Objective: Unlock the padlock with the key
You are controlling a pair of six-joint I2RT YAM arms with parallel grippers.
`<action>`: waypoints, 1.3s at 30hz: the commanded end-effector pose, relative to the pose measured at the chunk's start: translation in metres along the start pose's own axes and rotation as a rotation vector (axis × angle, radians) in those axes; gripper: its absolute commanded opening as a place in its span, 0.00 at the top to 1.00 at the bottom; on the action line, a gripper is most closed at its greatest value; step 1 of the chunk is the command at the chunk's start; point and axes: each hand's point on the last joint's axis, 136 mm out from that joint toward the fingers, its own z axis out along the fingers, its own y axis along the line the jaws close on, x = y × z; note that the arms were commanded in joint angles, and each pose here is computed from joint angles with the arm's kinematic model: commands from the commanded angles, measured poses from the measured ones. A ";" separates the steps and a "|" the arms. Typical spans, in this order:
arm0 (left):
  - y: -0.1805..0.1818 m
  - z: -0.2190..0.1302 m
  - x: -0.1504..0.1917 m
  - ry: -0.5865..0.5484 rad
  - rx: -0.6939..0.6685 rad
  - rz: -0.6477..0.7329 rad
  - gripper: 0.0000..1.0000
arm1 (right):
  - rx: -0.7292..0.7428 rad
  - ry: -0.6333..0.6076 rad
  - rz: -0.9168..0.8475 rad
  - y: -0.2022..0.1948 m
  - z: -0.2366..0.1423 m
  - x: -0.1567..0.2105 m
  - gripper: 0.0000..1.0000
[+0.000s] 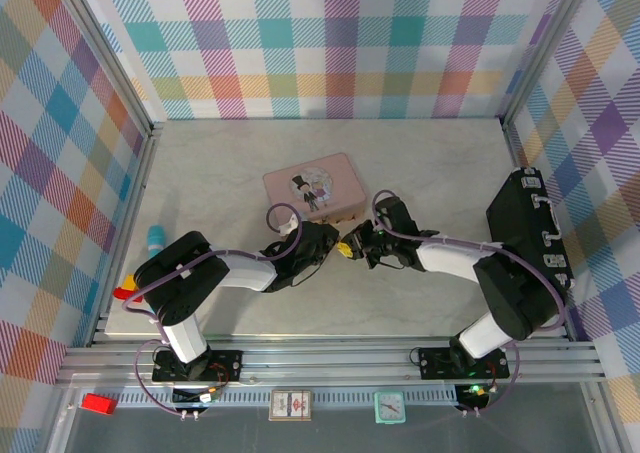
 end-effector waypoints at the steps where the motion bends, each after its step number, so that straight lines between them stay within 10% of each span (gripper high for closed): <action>1: -0.025 -0.020 0.074 0.297 0.093 -0.005 1.00 | -0.137 -0.218 -0.093 0.053 -0.006 -0.050 1.00; 9: -0.029 -0.020 0.071 0.285 0.104 0.010 1.00 | -0.119 -0.201 -0.146 0.056 -0.006 -0.045 0.97; 17: -0.017 -0.016 0.056 0.245 0.052 -0.004 1.00 | -0.039 -0.225 -0.219 0.043 -0.020 -0.043 0.57; 24: -0.017 -0.020 0.042 0.210 0.030 0.007 1.00 | -0.041 -0.228 -0.288 0.042 -0.037 -0.038 0.40; 39: -0.009 -0.016 0.030 0.202 -0.010 0.020 1.00 | 0.078 -0.348 -0.986 0.051 -0.090 -0.020 0.35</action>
